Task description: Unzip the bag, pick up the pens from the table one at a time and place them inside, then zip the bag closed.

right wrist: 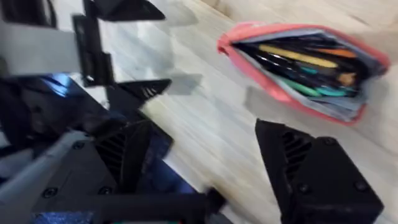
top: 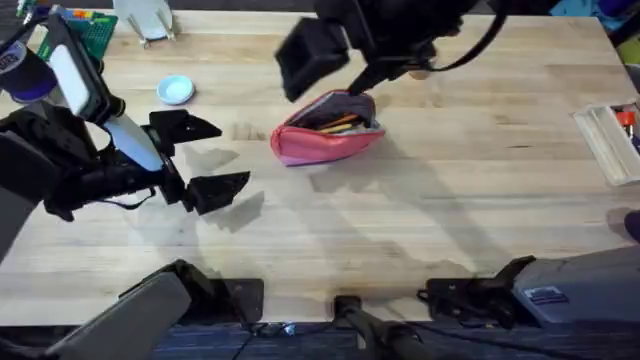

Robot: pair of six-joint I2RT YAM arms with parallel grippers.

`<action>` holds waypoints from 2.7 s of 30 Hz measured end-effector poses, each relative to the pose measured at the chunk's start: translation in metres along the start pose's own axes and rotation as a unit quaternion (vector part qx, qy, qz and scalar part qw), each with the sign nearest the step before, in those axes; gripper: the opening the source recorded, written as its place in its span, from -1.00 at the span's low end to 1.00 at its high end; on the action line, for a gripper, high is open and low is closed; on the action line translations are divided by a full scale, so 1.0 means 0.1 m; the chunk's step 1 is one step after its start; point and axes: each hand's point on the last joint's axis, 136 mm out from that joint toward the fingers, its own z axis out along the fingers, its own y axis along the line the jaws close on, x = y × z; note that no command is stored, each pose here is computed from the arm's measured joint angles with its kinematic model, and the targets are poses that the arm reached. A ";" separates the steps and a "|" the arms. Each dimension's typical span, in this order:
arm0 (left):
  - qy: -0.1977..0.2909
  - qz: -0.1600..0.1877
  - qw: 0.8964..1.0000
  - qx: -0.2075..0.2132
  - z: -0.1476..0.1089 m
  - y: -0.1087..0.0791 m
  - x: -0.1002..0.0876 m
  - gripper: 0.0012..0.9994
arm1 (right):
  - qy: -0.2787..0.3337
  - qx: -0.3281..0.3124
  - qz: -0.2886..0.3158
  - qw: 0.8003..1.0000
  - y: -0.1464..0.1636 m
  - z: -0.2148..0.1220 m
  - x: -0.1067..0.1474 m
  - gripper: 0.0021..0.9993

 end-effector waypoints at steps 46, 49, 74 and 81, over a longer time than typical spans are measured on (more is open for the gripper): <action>0.000 0.000 1.000 0.000 0.00 0.00 0.00 0.99 | -0.132 0.134 0.291 0.938 0.35 0.70 0.14 0.99; 0.000 0.000 1.000 0.000 0.00 0.00 0.00 0.99 | -0.128 0.135 0.289 0.939 0.37 0.78 0.15 0.99; 0.000 0.000 1.000 0.000 0.00 0.00 0.00 0.99 | -0.145 0.161 0.292 0.931 0.26 1.39 0.00 0.99; 0.000 0.000 1.000 0.000 0.00 0.00 0.00 0.99 | -0.133 0.185 0.292 0.929 0.14 1.64 0.03 0.99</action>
